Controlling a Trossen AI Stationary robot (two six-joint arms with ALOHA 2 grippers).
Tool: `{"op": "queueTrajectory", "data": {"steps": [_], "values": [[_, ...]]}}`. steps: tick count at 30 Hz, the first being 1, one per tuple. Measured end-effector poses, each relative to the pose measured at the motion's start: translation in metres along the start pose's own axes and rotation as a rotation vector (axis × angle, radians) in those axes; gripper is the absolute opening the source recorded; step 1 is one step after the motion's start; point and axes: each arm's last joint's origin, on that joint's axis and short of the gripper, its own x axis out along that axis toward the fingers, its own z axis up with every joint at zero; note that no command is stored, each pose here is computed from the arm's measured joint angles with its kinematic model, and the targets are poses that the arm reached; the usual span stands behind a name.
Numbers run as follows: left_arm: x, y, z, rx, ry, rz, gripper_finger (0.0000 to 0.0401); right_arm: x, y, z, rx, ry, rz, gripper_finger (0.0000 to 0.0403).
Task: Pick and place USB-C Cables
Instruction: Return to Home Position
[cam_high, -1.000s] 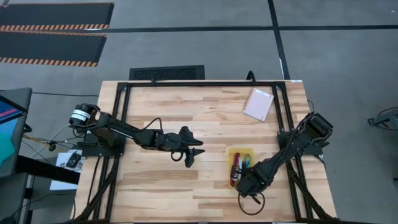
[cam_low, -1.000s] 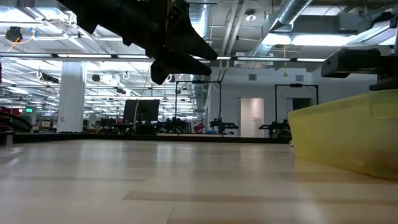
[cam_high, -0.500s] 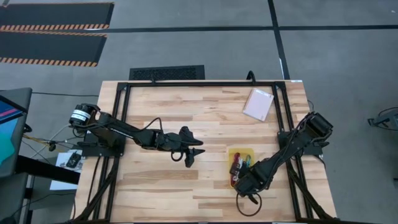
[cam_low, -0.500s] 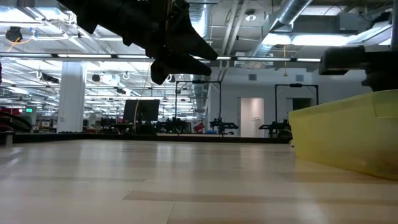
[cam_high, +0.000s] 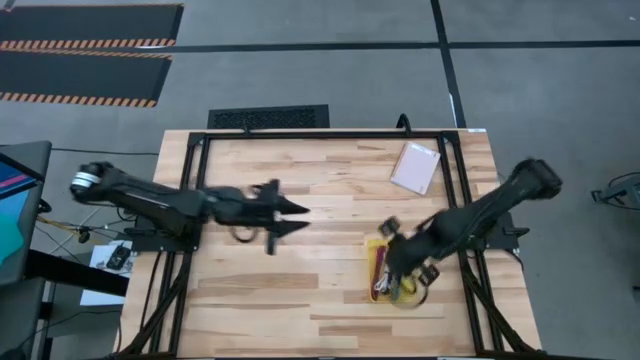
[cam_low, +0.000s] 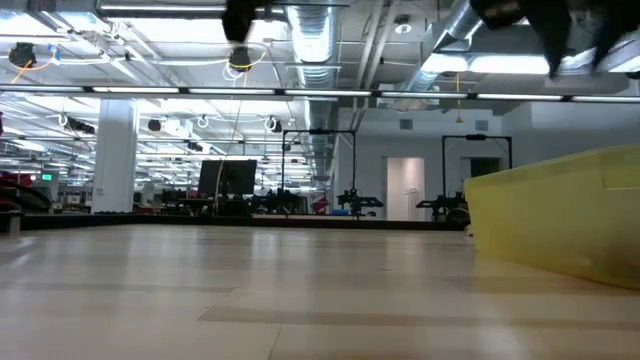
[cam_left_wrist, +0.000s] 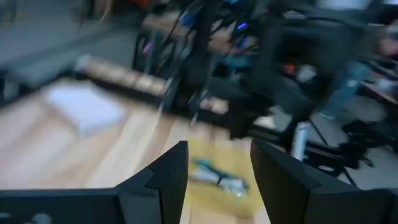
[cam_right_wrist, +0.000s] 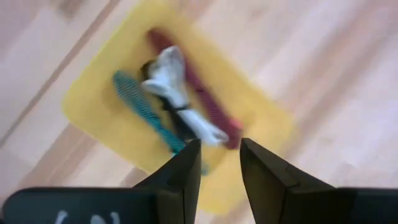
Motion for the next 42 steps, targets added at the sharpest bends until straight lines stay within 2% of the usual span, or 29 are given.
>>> {"op": "queueTrajectory", "data": {"steps": [5,10,12,18,25,29,37,40,42], "values": [[-0.064,-0.005,0.033,0.180,-0.065,-0.049,0.0162,-0.064,-0.021,-0.040,0.176,-0.235,-0.124,0.0128],[-0.117,0.009,0.041,0.159,-0.090,0.079,0.0162,-0.108,-0.022,-0.088,0.333,-0.483,-0.224,0.0127],[-0.132,0.014,0.037,0.157,-0.128,0.076,0.0162,-0.115,-0.019,-0.106,0.364,-0.568,-0.271,0.0127],[-0.153,0.030,0.003,0.131,-0.232,-0.016,0.0162,-0.107,-0.005,-0.149,0.461,-0.744,-0.384,0.0127],[-0.157,0.051,-0.049,0.085,-0.396,-0.087,0.0162,-0.087,0.008,-0.177,0.507,-1.003,-0.457,0.0127],[-0.158,0.059,-0.071,0.055,-0.433,-0.114,0.0162,-0.075,0.015,-0.191,0.521,-1.120,-0.482,0.0127],[-0.173,0.064,-0.076,0.012,-0.472,-0.154,0.0162,-0.060,0.029,-0.226,0.624,-1.301,-0.596,0.0127],[-0.176,0.067,-0.081,0.017,-0.435,-0.133,0.0162,-0.051,0.028,-0.224,0.624,-1.258,-0.580,0.0127],[-0.177,0.069,-0.083,0.013,-0.425,-0.114,0.0162,-0.051,0.027,-0.220,0.626,-1.284,-0.585,0.0127]]}}
